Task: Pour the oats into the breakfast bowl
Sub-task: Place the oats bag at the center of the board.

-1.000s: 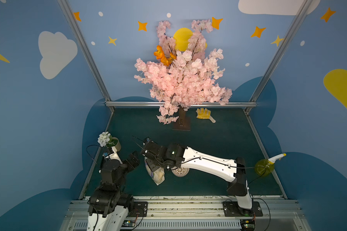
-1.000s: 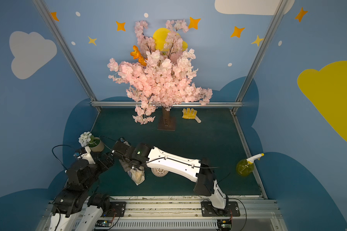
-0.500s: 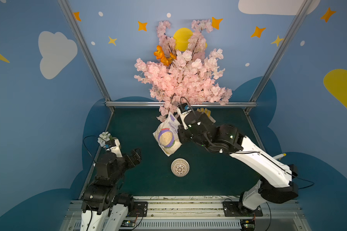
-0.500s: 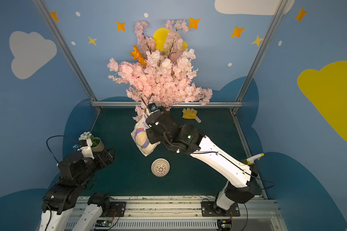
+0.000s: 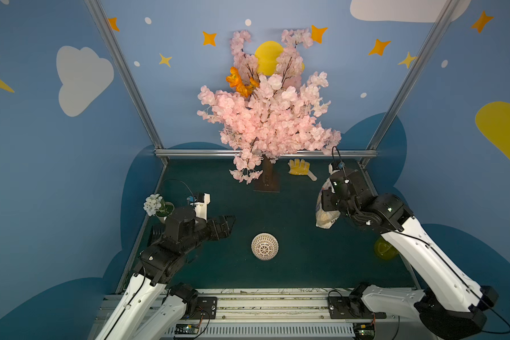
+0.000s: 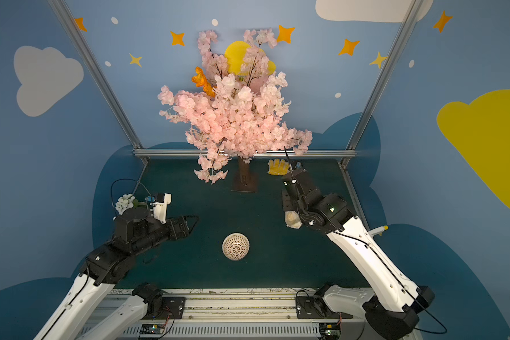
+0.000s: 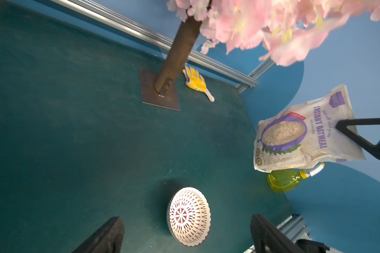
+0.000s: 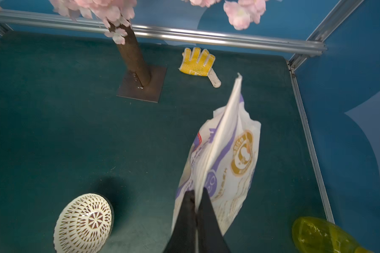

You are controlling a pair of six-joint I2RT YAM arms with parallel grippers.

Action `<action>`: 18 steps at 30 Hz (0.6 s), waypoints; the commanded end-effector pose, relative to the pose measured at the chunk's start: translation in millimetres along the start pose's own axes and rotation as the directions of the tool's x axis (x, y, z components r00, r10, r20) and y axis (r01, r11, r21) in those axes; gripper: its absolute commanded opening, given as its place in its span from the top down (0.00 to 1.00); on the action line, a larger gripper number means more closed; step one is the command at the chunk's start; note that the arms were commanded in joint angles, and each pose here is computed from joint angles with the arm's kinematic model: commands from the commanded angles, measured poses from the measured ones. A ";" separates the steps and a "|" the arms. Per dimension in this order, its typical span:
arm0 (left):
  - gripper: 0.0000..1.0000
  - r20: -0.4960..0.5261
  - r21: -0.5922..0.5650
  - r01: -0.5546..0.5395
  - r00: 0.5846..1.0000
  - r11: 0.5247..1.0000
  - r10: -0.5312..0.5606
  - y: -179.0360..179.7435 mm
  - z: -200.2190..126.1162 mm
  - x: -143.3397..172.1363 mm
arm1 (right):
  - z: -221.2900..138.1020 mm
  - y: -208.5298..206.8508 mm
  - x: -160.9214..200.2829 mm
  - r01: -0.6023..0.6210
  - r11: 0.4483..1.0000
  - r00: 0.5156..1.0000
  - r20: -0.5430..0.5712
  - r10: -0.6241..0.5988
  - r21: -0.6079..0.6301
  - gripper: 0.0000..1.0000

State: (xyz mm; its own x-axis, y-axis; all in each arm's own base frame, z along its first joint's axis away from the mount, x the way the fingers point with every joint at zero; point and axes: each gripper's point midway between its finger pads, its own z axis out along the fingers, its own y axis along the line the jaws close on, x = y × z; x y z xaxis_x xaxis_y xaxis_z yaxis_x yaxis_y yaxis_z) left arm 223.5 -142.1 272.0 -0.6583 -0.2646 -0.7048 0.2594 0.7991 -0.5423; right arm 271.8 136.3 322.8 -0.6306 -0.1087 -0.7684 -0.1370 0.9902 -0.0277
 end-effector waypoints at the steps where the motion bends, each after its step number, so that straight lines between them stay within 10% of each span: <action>1: 0.06 0.055 0.036 -0.027 0.998 0.999 0.025 -16.9 7.1 -10.5 | -13.0 2.5 -18.2 -0.115 0.989 0.986 0.114 0.126 -0.094 1.00; 18: 0.11 -0.032 0.118 -0.050 0.998 0.992 0.054 -65.6 64.5 41.0 | 32.7 65.0 68.8 -0.324 0.863 0.945 -0.176 0.276 -0.387 1.00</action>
State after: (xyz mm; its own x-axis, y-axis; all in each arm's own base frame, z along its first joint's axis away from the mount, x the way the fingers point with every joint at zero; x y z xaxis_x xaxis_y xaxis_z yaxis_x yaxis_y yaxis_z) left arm 217.7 -235.8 241.8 -0.6915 -0.1497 -0.7067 0.3902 0.7458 -0.5399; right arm 231.1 166.4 203.2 -0.8315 0.0264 -0.5548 -0.1643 0.9425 0.2911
